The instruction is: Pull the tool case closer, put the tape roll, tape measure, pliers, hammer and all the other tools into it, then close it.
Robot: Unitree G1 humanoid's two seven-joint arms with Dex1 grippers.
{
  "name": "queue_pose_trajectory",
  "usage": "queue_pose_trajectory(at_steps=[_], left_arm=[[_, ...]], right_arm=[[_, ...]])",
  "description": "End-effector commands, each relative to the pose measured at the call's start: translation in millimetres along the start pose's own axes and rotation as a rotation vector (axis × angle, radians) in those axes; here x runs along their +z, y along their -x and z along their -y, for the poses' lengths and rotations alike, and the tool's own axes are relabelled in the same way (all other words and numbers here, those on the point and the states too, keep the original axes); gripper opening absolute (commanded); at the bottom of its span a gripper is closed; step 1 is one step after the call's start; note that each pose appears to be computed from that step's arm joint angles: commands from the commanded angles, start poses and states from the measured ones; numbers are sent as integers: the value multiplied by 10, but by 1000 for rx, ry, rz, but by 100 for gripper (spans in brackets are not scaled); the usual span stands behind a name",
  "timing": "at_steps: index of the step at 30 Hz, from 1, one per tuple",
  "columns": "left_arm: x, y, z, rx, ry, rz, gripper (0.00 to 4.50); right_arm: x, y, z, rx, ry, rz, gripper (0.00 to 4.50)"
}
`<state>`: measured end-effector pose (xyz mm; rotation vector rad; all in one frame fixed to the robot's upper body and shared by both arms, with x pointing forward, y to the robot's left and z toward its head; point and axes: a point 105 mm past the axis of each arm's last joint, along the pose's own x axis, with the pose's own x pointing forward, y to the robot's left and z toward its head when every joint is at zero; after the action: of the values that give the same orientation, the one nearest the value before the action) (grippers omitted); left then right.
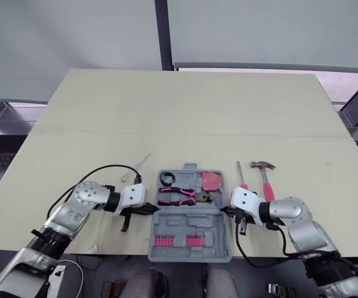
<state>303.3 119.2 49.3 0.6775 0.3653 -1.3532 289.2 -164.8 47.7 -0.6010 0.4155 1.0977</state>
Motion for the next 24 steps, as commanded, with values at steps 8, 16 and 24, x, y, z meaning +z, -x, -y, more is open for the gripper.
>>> queue_pose_trajectory(at_steps=[8,16,24], left_arm=[[28,40,-220,91,-11,12,4],[-48,104,-294,126,-2,-11,4],[-54,89,-287,115,-13,-15,4]], right_arm=[[223,-108,299,-80,30,55,0],[267,-142,189,-49,33,72,0],[261,-114,157,-57,25,72,0]])
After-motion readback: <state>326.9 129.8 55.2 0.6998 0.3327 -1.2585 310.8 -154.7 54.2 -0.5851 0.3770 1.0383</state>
